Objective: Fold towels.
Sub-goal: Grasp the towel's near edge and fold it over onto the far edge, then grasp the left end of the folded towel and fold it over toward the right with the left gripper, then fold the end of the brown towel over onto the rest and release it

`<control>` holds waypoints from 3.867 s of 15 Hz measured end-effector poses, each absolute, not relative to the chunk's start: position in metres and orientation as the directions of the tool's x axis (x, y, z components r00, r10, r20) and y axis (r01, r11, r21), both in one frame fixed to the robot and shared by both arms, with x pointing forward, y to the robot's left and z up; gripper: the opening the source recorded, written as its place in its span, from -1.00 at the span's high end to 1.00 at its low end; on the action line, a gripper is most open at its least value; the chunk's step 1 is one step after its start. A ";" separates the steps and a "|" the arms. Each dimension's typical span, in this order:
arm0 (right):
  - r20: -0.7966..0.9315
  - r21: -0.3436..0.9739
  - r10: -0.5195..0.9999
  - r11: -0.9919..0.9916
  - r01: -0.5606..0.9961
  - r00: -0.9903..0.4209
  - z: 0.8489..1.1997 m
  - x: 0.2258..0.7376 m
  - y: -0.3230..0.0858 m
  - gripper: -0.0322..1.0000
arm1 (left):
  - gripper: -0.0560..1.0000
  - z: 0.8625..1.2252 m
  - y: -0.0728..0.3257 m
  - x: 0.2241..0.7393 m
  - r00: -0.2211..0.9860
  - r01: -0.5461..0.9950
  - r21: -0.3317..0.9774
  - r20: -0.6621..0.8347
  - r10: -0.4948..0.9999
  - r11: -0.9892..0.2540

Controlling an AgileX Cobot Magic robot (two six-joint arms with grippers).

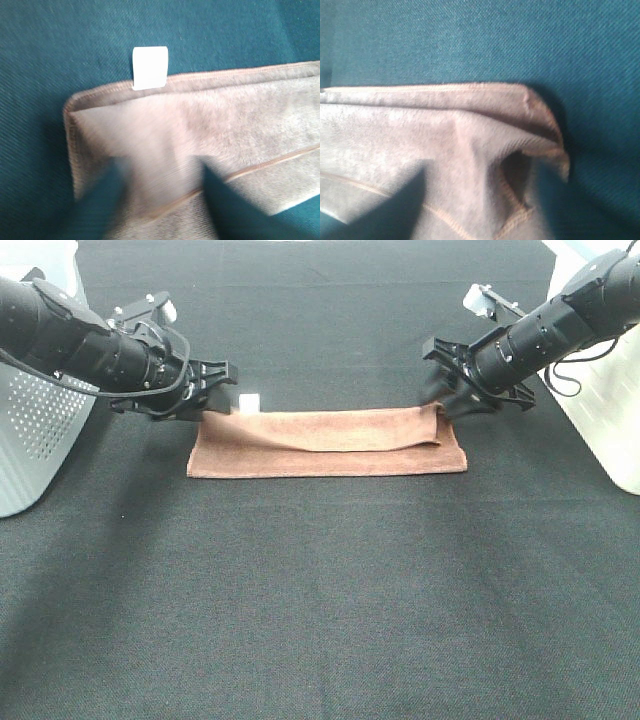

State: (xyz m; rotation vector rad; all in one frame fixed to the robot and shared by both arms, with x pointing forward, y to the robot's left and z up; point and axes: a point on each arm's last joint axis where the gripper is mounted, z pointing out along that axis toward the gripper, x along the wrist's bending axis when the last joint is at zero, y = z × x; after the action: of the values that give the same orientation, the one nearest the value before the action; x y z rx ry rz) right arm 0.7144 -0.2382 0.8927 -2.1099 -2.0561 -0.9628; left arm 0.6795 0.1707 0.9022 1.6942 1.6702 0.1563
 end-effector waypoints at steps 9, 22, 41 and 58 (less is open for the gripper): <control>0.370 0.246 0.927 -0.039 0.968 -0.057 0.917 0.695 -0.244 -0.60 | -0.60 0.891 0.195 0.676 -0.039 0.884 0.409 -0.417 0.908 0.226; 0.369 0.249 0.928 -0.042 0.968 -0.055 0.917 0.695 -0.245 -0.60 | 0.84 0.866 0.170 0.700 -0.044 0.950 0.256 -0.462 0.886 0.181; 0.369 0.247 0.928 -0.041 0.968 -0.055 0.917 0.695 -0.245 -0.60 | 0.84 0.953 0.056 0.691 0.084 0.960 0.264 -0.585 0.807 0.091; 0.618 0.237 0.779 -0.058 0.970 -0.104 0.930 0.692 -0.215 -0.60 | -0.22 0.991 0.102 0.728 0.233 0.810 0.559 -0.586 0.776 0.179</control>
State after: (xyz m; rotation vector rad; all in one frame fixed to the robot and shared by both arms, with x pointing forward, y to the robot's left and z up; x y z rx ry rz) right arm 0.6923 -0.2145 0.9303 -1.8767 -1.9272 -0.9239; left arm 0.7277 0.1022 0.9908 1.5806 1.5278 -0.0458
